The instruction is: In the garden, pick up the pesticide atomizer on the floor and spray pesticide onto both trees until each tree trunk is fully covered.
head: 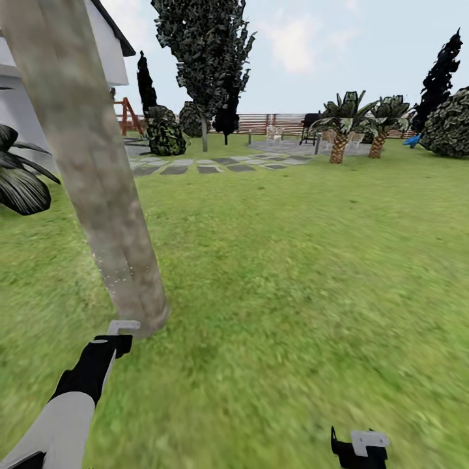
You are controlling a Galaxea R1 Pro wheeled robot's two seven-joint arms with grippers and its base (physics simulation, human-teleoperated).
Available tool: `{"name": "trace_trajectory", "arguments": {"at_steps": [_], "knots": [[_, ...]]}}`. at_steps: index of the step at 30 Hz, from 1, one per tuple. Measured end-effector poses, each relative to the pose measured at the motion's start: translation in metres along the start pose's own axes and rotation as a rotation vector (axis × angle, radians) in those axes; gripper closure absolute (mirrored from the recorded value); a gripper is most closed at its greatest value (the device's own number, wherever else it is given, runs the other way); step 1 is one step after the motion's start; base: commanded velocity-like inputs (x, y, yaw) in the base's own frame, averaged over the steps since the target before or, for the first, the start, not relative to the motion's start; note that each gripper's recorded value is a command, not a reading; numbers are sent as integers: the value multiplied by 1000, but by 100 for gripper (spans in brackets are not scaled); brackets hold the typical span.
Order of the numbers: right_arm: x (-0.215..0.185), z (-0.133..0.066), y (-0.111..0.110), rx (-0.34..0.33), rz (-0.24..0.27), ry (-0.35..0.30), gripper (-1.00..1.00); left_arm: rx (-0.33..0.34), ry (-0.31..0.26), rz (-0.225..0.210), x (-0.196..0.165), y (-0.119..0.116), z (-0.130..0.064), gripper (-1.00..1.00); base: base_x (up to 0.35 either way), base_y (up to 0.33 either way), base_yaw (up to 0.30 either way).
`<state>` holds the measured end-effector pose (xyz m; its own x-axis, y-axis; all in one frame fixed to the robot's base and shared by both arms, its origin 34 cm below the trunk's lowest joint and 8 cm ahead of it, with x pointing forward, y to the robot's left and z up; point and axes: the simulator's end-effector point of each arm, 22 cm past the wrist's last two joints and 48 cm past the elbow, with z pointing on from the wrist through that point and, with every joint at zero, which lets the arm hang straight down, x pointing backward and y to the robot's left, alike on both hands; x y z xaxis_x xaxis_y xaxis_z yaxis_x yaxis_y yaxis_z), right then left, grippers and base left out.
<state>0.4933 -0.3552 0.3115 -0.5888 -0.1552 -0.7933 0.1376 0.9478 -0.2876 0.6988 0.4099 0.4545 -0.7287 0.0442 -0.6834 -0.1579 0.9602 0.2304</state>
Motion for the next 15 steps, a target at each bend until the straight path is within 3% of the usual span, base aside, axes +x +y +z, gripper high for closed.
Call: {"name": "trace_trajectory", "arguments": {"at_steps": [15], "knots": [[0, 0, 0, 0, 0, 0, -100, -1, -1, -1, 0, 1, 0, 100, 71, -266, 263]]}}
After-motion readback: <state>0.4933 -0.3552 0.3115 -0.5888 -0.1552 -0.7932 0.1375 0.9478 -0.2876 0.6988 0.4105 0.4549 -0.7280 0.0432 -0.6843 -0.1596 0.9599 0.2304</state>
